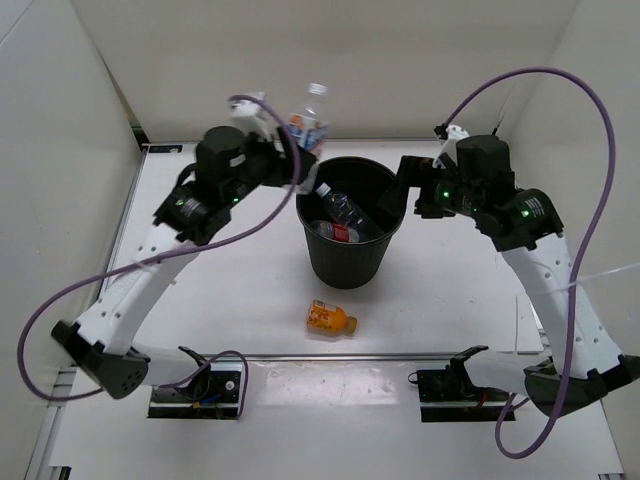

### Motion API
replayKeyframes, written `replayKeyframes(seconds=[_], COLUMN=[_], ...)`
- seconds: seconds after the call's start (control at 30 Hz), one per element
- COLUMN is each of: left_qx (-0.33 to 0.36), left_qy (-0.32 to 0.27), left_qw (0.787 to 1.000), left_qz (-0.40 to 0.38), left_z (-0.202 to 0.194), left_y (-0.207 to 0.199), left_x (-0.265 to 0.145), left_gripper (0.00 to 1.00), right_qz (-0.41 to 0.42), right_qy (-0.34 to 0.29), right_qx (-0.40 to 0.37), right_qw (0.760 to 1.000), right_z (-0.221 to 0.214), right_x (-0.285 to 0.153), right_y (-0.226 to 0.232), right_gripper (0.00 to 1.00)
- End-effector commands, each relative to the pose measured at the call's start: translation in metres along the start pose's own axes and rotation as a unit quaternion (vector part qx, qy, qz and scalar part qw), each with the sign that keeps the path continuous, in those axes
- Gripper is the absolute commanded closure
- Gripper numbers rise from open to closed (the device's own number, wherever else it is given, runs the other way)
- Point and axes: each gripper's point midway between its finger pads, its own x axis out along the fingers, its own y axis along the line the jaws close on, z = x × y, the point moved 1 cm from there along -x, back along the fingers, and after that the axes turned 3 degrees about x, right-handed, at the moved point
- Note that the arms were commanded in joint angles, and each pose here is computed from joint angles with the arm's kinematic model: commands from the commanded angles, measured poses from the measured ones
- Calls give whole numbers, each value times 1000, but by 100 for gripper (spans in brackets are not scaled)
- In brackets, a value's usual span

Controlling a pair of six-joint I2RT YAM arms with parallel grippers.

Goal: Put the plastic bottles in the bin

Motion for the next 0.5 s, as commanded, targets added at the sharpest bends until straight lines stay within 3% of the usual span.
replayKeyframes(seconds=[0.0,0.13,0.17,0.3,0.37,0.47], left_qx=[55,73,74,111,121,107], left_qy=[104,98,90,44,-9,-78], left_qw=[988,986,986,990,993,985], left_qz=[-105,-114,-116,-75,-5,108], left_z=[-59,-58,-53,-30,-2,36], left_y=[-43,-59,-63,-44,-21,20], left_x=[28,31,25,2,-20,-51], left_gripper=[39,24,0,0,0,0], right_qz=[20,23,22,104,130,172], right_qy=[-31,-52,-52,-45,-18,-51], right_qx=[14,12,0,-47,-59,-119], right_qw=[999,998,998,992,990,976], right_z=[13,24,24,11,-11,-46], right_x=[-9,-22,-22,-38,-32,-47], right_y=[3,3,2,25,31,40], right_gripper=[0,0,0,0,0,0])
